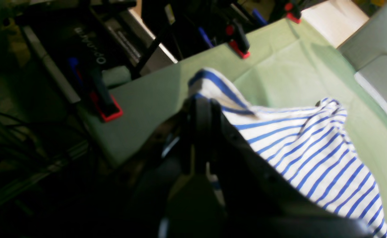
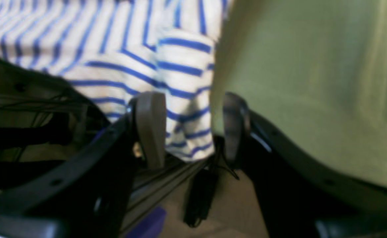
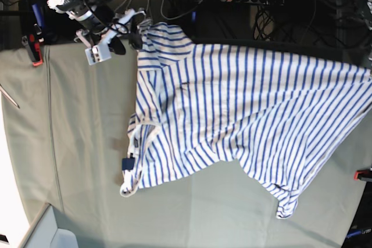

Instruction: Layout the t-shirt on the table in an organized manner, then fold the t-shirt properly

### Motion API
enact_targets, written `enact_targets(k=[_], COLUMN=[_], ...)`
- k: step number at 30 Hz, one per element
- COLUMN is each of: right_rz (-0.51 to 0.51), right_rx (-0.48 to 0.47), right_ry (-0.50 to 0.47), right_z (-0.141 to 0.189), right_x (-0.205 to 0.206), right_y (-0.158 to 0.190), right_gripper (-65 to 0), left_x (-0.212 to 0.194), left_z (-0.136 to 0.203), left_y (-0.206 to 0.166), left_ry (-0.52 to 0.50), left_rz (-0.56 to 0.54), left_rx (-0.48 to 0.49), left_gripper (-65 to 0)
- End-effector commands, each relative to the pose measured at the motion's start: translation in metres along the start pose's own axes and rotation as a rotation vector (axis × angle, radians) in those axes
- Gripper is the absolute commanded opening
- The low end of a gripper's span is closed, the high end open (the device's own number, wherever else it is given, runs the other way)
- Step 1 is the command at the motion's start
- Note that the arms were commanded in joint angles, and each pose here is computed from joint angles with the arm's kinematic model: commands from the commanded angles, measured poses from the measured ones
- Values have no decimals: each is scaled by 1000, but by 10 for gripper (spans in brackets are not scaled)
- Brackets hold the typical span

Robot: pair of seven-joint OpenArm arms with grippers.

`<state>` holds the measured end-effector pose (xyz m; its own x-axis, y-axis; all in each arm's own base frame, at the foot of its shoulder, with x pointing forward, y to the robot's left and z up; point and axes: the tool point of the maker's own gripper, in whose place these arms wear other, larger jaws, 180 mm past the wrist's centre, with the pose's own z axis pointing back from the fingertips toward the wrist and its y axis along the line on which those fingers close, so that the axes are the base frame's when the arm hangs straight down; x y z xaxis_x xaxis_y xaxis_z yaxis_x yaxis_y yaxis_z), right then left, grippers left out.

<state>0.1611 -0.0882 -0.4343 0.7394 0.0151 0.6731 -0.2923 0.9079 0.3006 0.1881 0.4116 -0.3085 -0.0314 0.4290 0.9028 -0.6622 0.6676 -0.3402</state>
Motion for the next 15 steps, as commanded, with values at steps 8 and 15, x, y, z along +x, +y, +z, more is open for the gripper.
enact_targets(k=[8,15], right_rz=[-19,-33], right_rx=[80,90], right_ry=[19,37], right_z=[-13,-18], right_x=[-12,-19], right_y=[19,21], right_gripper=[-360,-362], left_x=[18,19], left_z=[-1,-1], left_y=[-6,-6], left_ry=[-59,-60], left_rz=[-14,-14], left_rx=[-22,-21], left_gripper=[-650,-650])
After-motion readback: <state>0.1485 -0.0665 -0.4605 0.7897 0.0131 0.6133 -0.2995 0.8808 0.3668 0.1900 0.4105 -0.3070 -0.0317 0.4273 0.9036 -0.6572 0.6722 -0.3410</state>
